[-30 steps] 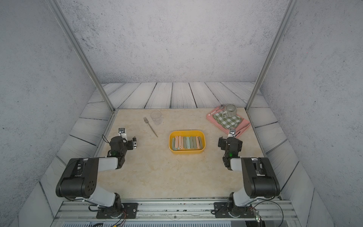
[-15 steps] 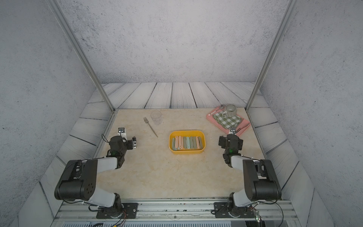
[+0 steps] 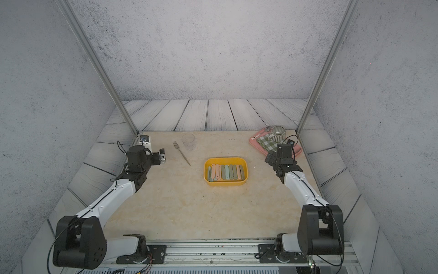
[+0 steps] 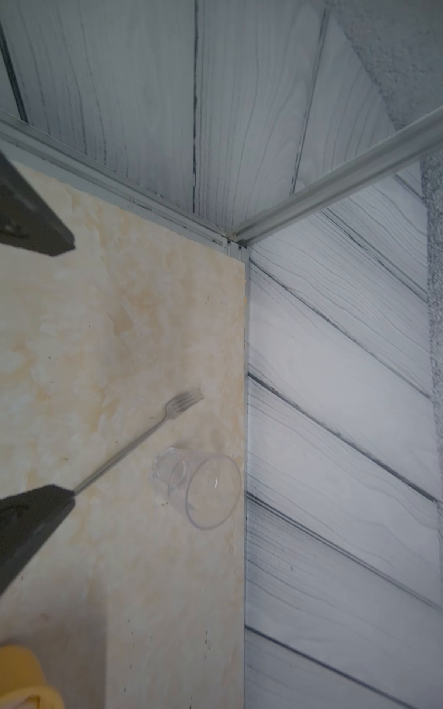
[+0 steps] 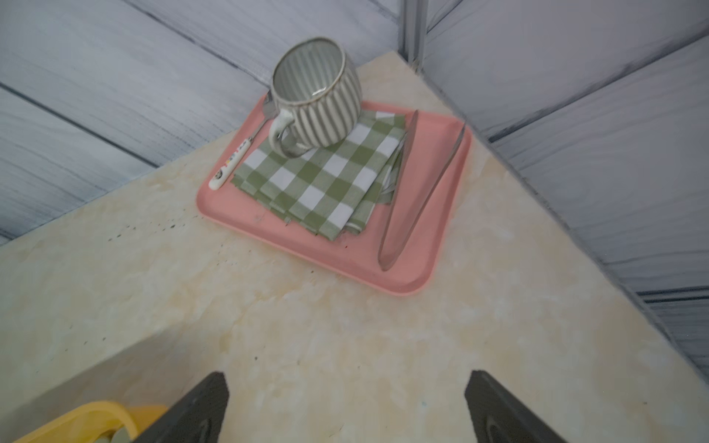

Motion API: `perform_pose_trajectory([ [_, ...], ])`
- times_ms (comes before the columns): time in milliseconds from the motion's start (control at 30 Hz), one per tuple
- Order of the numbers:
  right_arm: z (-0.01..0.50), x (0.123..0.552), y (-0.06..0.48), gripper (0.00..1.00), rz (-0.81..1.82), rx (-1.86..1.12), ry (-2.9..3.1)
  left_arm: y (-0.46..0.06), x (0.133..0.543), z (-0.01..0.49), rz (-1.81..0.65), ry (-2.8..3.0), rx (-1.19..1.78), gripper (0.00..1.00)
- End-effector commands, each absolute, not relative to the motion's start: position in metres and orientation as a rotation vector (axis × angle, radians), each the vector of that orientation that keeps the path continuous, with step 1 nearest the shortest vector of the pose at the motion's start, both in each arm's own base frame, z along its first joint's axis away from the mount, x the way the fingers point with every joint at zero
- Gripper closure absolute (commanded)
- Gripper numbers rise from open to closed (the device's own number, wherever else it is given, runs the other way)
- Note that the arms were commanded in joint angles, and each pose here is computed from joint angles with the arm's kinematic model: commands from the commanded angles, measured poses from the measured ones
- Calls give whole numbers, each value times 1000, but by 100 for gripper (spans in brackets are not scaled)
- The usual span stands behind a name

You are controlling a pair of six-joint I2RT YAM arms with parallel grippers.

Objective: Take the fruit knife out of the storage box
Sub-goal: Pick up the fruit knife from the storage box.

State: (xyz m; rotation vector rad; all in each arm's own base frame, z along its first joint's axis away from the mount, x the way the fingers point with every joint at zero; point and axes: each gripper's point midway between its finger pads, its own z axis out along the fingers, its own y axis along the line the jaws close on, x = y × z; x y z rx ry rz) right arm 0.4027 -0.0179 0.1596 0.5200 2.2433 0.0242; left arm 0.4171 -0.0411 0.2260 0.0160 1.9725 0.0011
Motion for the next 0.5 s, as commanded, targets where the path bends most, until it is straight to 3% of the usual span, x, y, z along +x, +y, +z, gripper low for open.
perform_pose_trajectory([
  [0, 135, 382, 12, 1, 182, 523, 2493, -81, 400, 229, -82, 2111, 83, 1],
  [233, 137, 382, 27, 1, 262, 515, 2586, -152, 403, 245, -241, 2181, 225, 1],
  [467, 142, 380, 38, 1, 299, 462, 2667, -201, 394, 236, -379, 2280, 305, 8],
])
